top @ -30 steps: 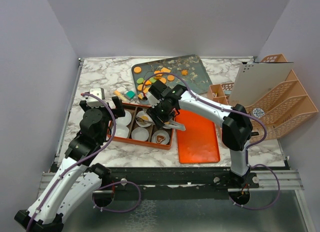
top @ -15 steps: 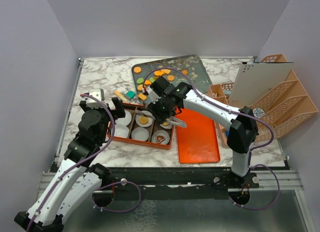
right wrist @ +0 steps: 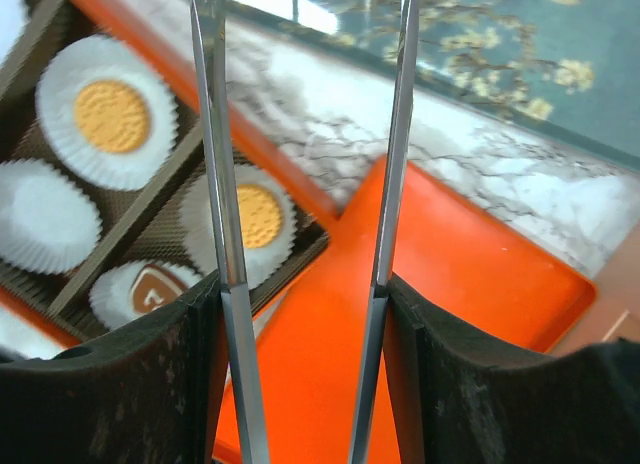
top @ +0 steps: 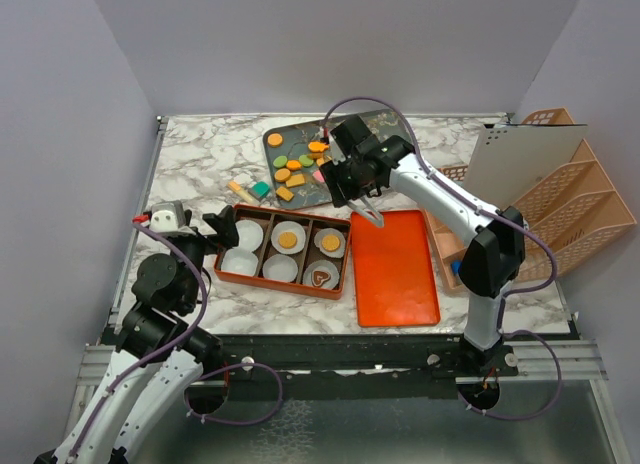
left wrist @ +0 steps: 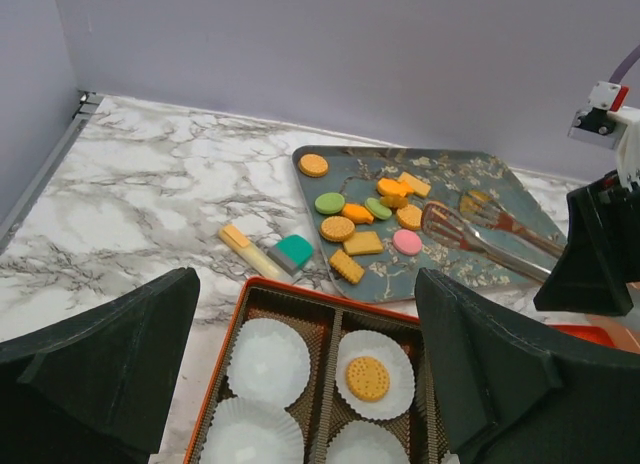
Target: Pack the cookies
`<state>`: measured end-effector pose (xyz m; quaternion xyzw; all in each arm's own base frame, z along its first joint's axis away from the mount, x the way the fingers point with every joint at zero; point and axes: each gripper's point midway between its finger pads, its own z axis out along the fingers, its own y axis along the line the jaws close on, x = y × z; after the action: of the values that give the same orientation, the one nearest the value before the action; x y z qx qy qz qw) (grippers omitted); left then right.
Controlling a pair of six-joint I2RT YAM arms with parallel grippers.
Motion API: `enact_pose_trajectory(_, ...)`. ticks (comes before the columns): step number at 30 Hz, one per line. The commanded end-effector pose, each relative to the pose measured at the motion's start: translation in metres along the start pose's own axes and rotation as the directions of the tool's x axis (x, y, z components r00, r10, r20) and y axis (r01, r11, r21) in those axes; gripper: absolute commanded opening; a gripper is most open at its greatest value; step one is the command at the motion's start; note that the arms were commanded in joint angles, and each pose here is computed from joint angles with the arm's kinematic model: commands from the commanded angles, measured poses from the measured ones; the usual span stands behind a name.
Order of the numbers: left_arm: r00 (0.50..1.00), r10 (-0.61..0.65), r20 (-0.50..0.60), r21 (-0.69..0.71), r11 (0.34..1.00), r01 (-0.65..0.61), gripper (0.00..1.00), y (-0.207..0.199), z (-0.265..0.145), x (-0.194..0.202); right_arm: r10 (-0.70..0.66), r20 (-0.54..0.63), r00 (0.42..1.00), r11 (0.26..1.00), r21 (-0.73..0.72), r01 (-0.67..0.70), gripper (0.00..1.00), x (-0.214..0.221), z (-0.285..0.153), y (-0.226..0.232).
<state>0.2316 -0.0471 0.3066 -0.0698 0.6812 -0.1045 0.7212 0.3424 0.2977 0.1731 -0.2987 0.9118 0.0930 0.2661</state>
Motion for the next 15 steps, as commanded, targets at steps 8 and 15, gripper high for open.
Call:
enact_pose_trajectory(8, 1.0, 0.022, 0.014, -0.015, 1.0, -0.022, 0.99, 0.006, -0.001, 0.003, 0.116, -0.029, 0.993, 0.992, 0.042, -0.115, 0.59, -0.004, 0.047, -0.041)
enact_pose_trajectory(15, 1.0, 0.022, 0.02, -0.012, 1.0, -0.022, 0.99, 0.005, 0.0, 0.003, 0.122, -0.072, 0.99, 0.991, 0.056, -0.118, 0.59, 0.001, 0.072, -0.046)
